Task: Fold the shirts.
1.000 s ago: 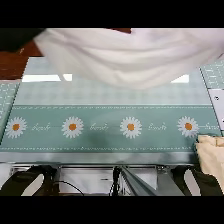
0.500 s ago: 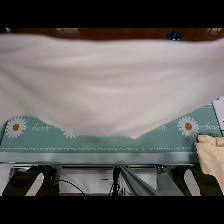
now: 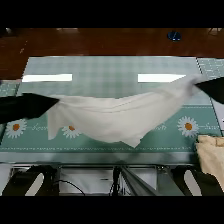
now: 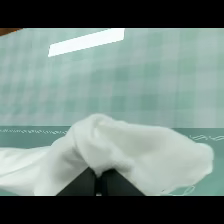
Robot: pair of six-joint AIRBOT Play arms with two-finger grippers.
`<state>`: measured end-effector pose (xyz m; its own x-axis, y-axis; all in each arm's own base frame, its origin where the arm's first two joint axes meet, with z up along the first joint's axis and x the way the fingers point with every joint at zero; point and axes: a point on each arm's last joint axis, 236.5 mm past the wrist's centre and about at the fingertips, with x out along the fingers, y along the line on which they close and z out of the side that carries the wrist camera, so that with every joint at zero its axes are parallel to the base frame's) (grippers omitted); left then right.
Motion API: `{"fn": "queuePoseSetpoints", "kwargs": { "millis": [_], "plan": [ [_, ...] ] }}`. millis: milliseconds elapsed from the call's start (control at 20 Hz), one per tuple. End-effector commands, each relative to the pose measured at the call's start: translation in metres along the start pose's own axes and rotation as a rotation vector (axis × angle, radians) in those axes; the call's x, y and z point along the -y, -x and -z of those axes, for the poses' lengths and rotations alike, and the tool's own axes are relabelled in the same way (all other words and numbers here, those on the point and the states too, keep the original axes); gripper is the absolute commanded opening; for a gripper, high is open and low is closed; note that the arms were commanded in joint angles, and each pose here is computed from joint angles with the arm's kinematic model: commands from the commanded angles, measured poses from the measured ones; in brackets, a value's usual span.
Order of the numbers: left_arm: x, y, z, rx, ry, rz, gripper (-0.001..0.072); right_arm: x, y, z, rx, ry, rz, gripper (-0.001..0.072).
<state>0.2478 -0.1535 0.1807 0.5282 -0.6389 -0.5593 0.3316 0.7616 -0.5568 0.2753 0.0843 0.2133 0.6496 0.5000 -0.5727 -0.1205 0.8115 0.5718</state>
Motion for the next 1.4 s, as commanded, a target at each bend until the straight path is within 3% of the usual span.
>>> {"fn": "queuePoseSetpoints", "kwargs": {
  "millis": [0, 150, 450, 650, 800, 850, 900, 950, 1050, 1100, 1150, 1200, 1250, 1300, 1350],
  "plan": [
    [-0.064, -0.074, 0.0, 0.084, 0.156, 0.007, 0.0028, 0.033, -0.079, 0.019, -0.032, -0.036, -0.032, 0.0025],
    [-0.106, -0.119, -0.006, 0.093, 0.252, -0.012, 0.0028, 0.042, -0.147, 0.016, -0.006, 0.062, -0.015, 0.0025],
    [-0.172, -0.164, 0.009, 0.065, 0.355, -0.129, 0.0031, 0.071, -0.233, 0.023, 0.018, 0.064, 0.076, 0.0025],
    [-0.174, -0.169, 0.016, 0.039, 0.367, -0.126, 0.008, 0.08, -0.246, 0.04, -0.043, 0.049, 0.087, 0.0025],
    [-0.151, -0.161, 0.005, -0.008, 0.351, -0.029, 0.0102, 0.07, -0.234, 0.027, 0.005, 0.064, 0.072, 0.0037],
    [-0.141, -0.15, -0.007, -0.017, 0.333, 0.021, 0.0481, 0.062, -0.226, 0.019, 0.033, 0.075, 0.06, 0.0172],
    [-0.132, -0.137, -0.02, -0.023, 0.338, 0.068, 0.0717, 0.053, -0.216, 0.01, 0.063, 0.089, 0.046, 0.0341],
    [-0.122, -0.118, -0.033, -0.037, 0.318, 0.124, 0.072, 0.041, -0.203, -0.001, 0.104, 0.109, 0.027, 0.0425],
    [-0.104, -0.076, -0.051, -0.072, 0.295, 0.211, 0.072, 0.018, -0.171, -0.025, 0.193, 0.197, 0.005, 0.0433],
    [-0.099, -0.057, -0.052, -0.092, 0.302, 0.222, 0.0656, 0.01, -0.153, -0.036, 0.234, 0.273, 0.016, 0.0433],
    [-0.095, -0.041, -0.047, -0.118, 0.277, 0.21, 0.0545, 0.005, -0.137, -0.044, 0.263, 0.352, 0.04, 0.0433],
    [-0.092, -0.031, -0.036, -0.153, 0.263, 0.183, 0.0533, 0.007, -0.123, -0.05, 0.279, 0.415, 0.082, 0.0432],
    [-0.087, -0.024, -0.017, -0.221, 0.258, 0.144, 0.0547, 0.02, -0.111, -0.052, 0.273, 0.442, 0.14, 0.0432],
    [-0.08, -0.019, 0.003, -0.289, 0.245, 0.115, 0.0671, 0.044, -0.101, -0.05, 0.239, 0.437, 0.219, 0.0433],
    [-0.072, -0.017, 0.017, -0.334, 0.246, 0.092, 0.072, 0.073, -0.095, -0.044, 0.184, 0.417, 0.302, 0.0433]
  ]
}}
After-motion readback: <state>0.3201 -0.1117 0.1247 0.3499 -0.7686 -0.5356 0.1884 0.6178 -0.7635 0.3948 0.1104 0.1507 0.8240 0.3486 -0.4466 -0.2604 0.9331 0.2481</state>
